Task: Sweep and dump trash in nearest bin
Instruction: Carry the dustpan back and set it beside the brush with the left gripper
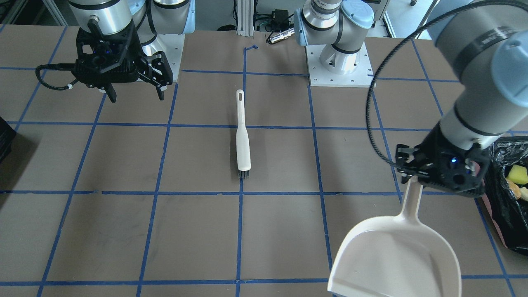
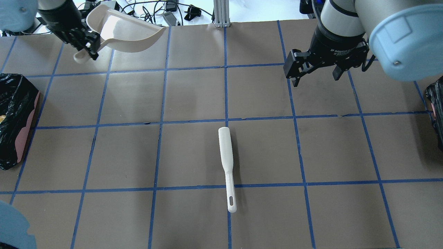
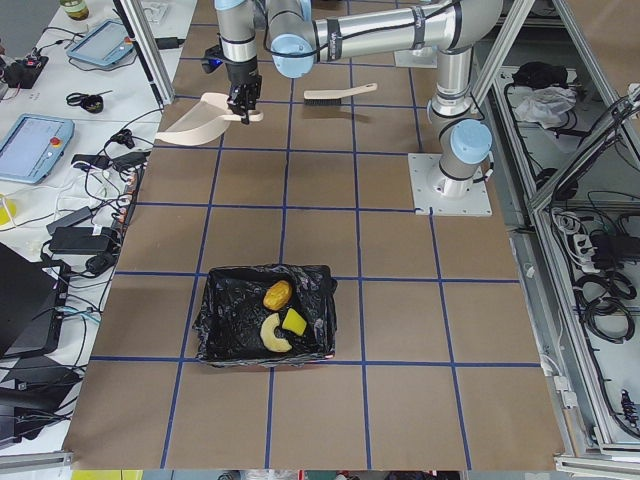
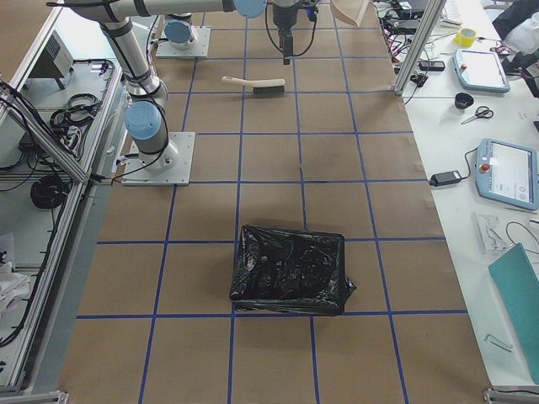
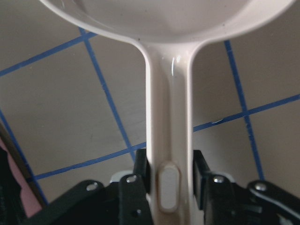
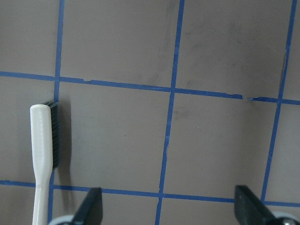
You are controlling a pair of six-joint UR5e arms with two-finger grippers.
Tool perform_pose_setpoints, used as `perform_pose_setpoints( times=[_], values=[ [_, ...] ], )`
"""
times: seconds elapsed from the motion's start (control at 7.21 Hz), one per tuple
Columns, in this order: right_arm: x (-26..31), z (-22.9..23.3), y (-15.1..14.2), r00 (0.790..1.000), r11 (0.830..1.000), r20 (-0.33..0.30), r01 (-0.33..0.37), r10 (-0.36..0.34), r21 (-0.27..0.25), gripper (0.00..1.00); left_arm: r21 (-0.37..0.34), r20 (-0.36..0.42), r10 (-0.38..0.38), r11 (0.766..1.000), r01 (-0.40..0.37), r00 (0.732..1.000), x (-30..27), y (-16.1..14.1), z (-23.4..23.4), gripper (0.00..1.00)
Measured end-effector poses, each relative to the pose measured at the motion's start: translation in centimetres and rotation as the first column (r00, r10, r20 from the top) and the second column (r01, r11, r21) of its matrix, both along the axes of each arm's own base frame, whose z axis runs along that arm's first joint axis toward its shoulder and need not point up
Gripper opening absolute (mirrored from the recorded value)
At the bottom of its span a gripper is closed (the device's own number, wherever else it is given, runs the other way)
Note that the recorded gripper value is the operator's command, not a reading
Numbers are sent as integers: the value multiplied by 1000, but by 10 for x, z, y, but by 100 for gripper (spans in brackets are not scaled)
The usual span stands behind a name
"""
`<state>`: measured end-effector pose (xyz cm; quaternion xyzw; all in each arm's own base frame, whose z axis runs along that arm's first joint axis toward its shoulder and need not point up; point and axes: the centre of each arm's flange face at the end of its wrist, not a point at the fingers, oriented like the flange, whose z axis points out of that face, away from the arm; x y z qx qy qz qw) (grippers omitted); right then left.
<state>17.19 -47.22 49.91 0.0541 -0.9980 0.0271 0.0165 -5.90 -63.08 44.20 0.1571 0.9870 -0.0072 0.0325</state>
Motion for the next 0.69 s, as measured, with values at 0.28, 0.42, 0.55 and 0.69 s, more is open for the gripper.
perform_pose_setpoints(
  times=[0.28, 0.42, 0.55, 0.69],
  values=[
    [1, 2, -1, 1000, 1000, 4, -1, 1, -19, 100, 31, -53, 60, 998, -58, 997, -95, 2, -32, 0],
    [1, 2, -1, 1000, 1000, 5, -1, 1, -24, 100, 48, -64, 61, 997, -58, 996, -132, 5, -47, 0],
    [1, 3, -1, 1000, 1000, 5, -1, 1, -26, 100, 55, -79, 53, 997, -49, 995, -163, 7, -60, 0],
    [1, 3, -1, 1000, 1000, 5, -1, 2, -27, 100, 57, -96, 58, 997, -53, 994, -190, 9, -74, 0]
  ],
)
